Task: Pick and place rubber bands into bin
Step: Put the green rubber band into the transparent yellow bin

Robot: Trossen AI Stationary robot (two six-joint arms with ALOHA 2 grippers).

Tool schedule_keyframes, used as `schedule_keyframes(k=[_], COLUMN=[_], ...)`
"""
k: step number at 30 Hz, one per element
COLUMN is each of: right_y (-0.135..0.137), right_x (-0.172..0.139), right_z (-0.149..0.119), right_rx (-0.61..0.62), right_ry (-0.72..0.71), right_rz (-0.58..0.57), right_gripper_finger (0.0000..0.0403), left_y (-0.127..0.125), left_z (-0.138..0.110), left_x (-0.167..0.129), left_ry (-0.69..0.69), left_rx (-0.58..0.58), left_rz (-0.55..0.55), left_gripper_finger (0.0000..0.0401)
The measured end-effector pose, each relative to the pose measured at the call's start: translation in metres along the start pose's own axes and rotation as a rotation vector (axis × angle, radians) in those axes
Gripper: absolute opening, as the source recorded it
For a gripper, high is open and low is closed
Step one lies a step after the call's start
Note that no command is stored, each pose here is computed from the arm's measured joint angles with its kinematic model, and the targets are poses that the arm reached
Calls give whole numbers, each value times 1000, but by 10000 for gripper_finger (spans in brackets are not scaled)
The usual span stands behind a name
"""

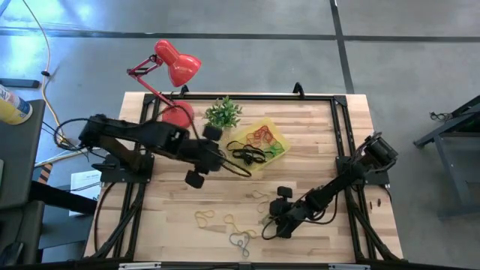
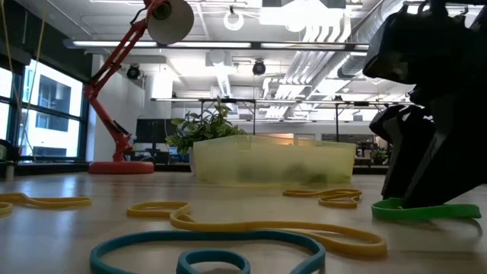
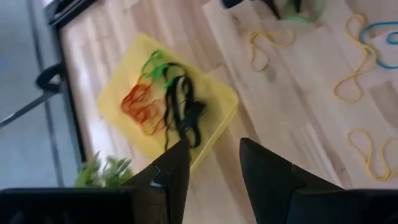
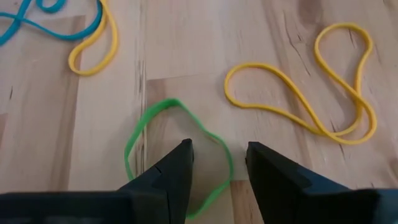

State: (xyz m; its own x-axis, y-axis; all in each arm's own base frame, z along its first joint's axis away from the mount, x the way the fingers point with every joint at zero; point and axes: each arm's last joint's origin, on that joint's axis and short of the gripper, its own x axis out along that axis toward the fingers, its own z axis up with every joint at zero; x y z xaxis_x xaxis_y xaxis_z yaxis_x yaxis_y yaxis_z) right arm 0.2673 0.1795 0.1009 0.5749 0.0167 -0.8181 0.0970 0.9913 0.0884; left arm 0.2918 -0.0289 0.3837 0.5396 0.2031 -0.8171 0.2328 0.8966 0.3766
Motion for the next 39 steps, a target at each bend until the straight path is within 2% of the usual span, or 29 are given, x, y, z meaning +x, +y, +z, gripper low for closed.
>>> schedule_keyframes(k=[4, 9, 11, 16, 24, 32, 39], right_y=[-1, 0, 0, 0, -5, -12, -33], right_x=[0, 1, 1, -1, -23, -61, -89], right_z=[-3, -4, -4, -4, 2, 19, 40], right_rx=[10, 26, 33, 114, 127, 150, 163], right_ry=[27, 50, 54, 45, 4, -106, -249], right_rz=[-8, 12, 15, 1, -39, -66, -178], right_gripper_finger=[117, 31, 9, 8, 3, 1, 1], left_y=[3, 6, 7, 7, -1, -4, -18], left_z=[-9, -16, -17, -21, -24, -34, -44], left_x=[-16, -29, -33, -37, -43, -40, -25], left_ry=[1, -12, -18, -8, 12, 104, 168], left_rx=[-36, -64, -73, -85, -68, -85, -90], left_rz=[45, 81, 92, 96, 98, 97, 99], left_gripper_finger=[129, 129, 129, 129, 129, 129, 129])
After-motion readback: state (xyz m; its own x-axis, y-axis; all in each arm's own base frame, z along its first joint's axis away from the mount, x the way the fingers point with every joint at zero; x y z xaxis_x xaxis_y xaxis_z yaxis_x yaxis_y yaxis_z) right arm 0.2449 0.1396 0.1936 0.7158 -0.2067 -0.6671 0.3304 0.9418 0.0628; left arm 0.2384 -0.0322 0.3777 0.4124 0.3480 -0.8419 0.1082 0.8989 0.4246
